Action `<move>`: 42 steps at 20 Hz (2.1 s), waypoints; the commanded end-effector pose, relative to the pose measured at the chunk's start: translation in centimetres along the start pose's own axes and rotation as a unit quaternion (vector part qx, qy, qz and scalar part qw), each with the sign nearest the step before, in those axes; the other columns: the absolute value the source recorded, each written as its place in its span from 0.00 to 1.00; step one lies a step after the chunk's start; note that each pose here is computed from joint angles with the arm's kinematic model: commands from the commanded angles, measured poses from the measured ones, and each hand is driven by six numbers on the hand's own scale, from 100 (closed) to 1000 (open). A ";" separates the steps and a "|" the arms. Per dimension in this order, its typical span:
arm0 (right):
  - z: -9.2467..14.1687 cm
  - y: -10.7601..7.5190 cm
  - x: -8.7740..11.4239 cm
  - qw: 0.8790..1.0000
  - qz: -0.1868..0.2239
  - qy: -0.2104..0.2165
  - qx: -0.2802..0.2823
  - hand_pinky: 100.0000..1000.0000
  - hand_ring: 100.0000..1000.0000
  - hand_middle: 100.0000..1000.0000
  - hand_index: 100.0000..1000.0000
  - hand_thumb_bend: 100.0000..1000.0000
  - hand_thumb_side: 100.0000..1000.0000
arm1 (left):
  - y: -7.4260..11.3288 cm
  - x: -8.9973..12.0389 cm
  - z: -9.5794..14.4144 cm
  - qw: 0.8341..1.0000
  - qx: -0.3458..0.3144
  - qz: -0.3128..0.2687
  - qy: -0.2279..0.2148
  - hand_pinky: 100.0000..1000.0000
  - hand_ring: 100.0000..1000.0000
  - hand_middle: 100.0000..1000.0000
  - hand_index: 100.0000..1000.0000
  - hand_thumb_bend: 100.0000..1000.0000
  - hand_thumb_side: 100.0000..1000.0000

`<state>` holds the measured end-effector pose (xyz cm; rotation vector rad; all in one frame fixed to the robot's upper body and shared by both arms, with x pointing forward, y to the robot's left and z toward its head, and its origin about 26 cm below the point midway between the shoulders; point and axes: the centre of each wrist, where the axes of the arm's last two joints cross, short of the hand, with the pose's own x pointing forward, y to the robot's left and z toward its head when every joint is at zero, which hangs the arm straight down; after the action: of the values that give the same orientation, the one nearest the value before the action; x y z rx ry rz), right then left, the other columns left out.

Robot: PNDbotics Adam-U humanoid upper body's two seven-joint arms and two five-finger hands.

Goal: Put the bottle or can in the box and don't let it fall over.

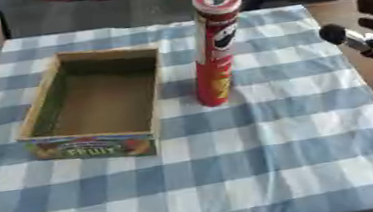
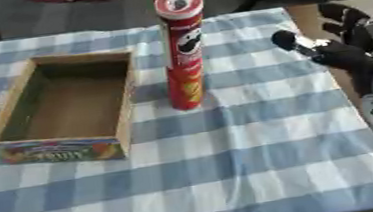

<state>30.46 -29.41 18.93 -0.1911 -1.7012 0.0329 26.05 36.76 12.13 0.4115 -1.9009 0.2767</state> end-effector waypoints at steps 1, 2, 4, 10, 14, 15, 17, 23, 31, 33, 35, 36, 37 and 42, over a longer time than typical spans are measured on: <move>-0.4 0.3 0.5 1.000 -0.006 -0.010 0.024 0.82 1.00 0.94 0.87 0.89 0.21 | 0.1 0.7 -0.4 1.000 -0.006 -0.006 -0.013 1.00 0.87 0.86 0.77 0.37 0.53; -0.5 0.6 0.4 0.999 -0.011 -0.009 0.033 0.82 1.00 0.94 0.87 0.89 0.21 | 0.1 0.7 -0.4 1.000 -0.007 -0.005 -0.013 1.00 0.87 0.86 0.77 0.37 0.53; -0.7 1.0 0.2 0.999 -0.017 -0.009 0.045 0.82 1.00 0.94 0.87 0.89 0.21 | 0.1 0.7 -0.4 1.000 -0.007 -0.005 -0.013 1.00 0.87 0.86 0.77 0.37 0.53; -1.2 2.1 0.0 0.997 -0.026 -0.012 0.069 0.82 1.00 0.93 0.88 0.85 0.18 | 0.0 0.7 -0.4 1.000 -0.008 -0.003 -0.013 1.00 0.87 0.86 0.77 0.37 0.53; -1.4 2.8 -0.1 0.996 -0.031 -0.012 0.081 0.82 1.00 0.93 0.87 0.85 0.18 | -0.1 0.7 -0.4 1.000 -0.010 -0.002 -0.013 1.00 0.87 0.86 0.77 0.37 0.53; -1.5 2.9 -0.1 0.996 -0.032 -0.011 0.084 0.82 1.00 0.93 0.86 0.86 0.19 | -0.1 0.7 -0.4 1.000 -0.010 -0.002 -0.014 1.00 0.87 0.86 0.77 0.37 0.53; -1.7 3.3 -0.1 0.995 -0.035 -0.014 0.090 0.82 1.00 0.93 0.86 0.87 0.19 | -0.1 0.7 -0.4 1.000 -0.011 -0.002 -0.014 1.00 0.87 0.85 0.77 0.37 0.53; -2.3 4.3 -0.4 0.992 -0.034 -0.032 0.114 0.81 1.00 0.92 0.83 0.89 0.21 | -0.2 0.7 -0.4 1.000 -0.013 0.000 -0.014 1.00 0.87 0.85 0.77 0.37 0.53; -2.9 6.4 -1.5 0.986 -0.011 -0.054 0.154 0.82 1.00 0.93 0.86 0.97 0.28 | -0.5 0.7 -0.5 1.000 -0.018 0.004 -0.014 1.00 0.87 0.85 0.77 0.37 0.53; -2.9 6.9 -1.7 0.985 -0.014 -0.058 0.165 0.82 1.00 0.94 0.86 0.98 0.29 | -0.5 0.7 -0.5 1.000 -0.019 0.004 -0.014 1.00 0.87 0.86 0.77 0.37 0.53; -3.1 7.2 -1.8 0.983 -0.014 -0.060 0.173 0.82 1.00 0.94 0.87 0.98 0.29 | -0.5 0.7 -0.5 1.000 -0.020 0.004 -0.014 1.00 0.87 0.86 0.77 0.37 0.53; -3.1 7.4 -1.8 0.982 -0.014 -0.061 0.177 0.83 1.00 0.94 0.87 0.98 0.29 | -0.5 0.7 -0.5 1.000 -0.020 0.004 -0.013 1.00 0.87 0.86 0.77 0.37 0.54; -3.2 7.5 -1.7 0.981 -0.014 -0.062 0.181 0.83 1.00 0.94 0.87 0.99 0.29 | -0.5 0.7 -0.5 1.000 -0.021 0.004 -0.013 1.00 0.87 0.86 0.77 0.37 0.54; -3.8 8.4 -1.8 0.977 -0.017 -0.063 0.201 0.83 1.00 0.95 0.87 0.99 0.30 | -0.6 0.7 -0.5 1.000 -0.022 0.005 -0.013 1.00 0.88 0.86 0.77 0.36 0.54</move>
<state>35.12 -21.83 15.93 0.1488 -1.7628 0.3484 26.42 36.20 12.23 0.3742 -1.9074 0.2549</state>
